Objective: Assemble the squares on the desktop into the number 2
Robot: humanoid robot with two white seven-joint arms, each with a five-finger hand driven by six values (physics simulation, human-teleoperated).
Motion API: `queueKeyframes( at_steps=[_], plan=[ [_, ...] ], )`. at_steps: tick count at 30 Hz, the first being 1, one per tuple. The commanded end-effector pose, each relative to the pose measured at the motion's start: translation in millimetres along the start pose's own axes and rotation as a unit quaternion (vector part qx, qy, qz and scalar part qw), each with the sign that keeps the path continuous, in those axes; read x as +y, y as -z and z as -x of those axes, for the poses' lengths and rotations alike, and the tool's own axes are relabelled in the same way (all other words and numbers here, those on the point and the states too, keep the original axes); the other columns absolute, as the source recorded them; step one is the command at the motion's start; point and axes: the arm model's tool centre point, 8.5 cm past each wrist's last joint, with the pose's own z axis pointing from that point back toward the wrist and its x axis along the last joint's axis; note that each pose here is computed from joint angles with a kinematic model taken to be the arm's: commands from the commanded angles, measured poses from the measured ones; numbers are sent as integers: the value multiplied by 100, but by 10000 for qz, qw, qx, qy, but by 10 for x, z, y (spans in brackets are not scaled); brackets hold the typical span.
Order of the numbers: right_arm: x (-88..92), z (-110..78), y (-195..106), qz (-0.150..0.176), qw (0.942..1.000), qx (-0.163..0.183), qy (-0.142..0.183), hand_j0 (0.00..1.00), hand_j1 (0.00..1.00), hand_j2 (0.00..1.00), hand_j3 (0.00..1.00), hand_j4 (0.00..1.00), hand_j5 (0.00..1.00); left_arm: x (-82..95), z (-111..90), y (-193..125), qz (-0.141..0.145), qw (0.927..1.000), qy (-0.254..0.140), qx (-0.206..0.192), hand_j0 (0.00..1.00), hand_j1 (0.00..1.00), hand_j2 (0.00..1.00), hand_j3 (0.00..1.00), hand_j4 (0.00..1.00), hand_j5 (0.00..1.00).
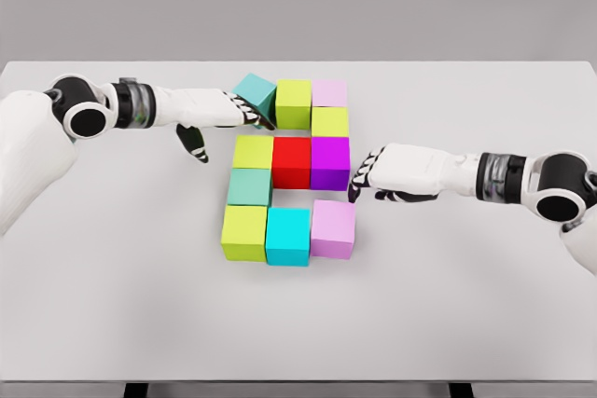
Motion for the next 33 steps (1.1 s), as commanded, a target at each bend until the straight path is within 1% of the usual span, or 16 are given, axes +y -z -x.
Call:
queueKeyframes(
  at_steps=[1, 8, 10, 17, 20, 29, 31, 33],
  plan=[
    [-21, -24, -9, 13, 10000, -27, -26, 56, 56, 56, 56, 56, 56, 25, -21, 6, -68, 10000, -48, -52, 100, 100, 100, 100, 100, 100],
    [0, -38, 2, -8, 10000, -49, -15, 56, 56, 56, 56, 56, 56, 49, -46, 33, -103, 9999, -59, -100, 100, 100, 100, 100, 100, 100],
    [-21, -63, 7, 7, 10000, -77, -58, 56, 56, 56, 56, 56, 56, 49, -46, 33, -103, 9999, -59, -101, 100, 100, 100, 100, 100, 100],
    [-9, -97, 16, 10, 9999, -117, -64, 55, 55, 55, 55, 55, 55, 99, -131, 89, -154, 9997, 7, -213, 100, 100, 100, 100, 100, 100],
    [-36, -130, 22, 31, 9998, -154, -119, 55, 55, 55, 55, 55, 55, 99, -131, 89, -154, 9997, 7, -213, 100, 100, 100, 100, 100, 100],
    [-38, -139, 30, 38, 9998, -173, -116, 55, 55, 55, 55, 55, 55, 134, -157, 116, -190, 9995, 17, -253, 100, 100, 100, 100, 100, 100],
    [3, -169, 65, -17, 9997, -230, -96, 55, 55, 55, 55, 55, 55, 134, -157, 116, -190, 9995, 17, -253, 100, 100, 100, 100, 100, 100],
    [-29, -221, 78, 5, 9994, -296, -170, 55, 55, 55, 55, 55, 55, 142, -156, 113, -194, 9995, 23, -251, 100, 100, 100, 100, 100, 100]
  ],
)
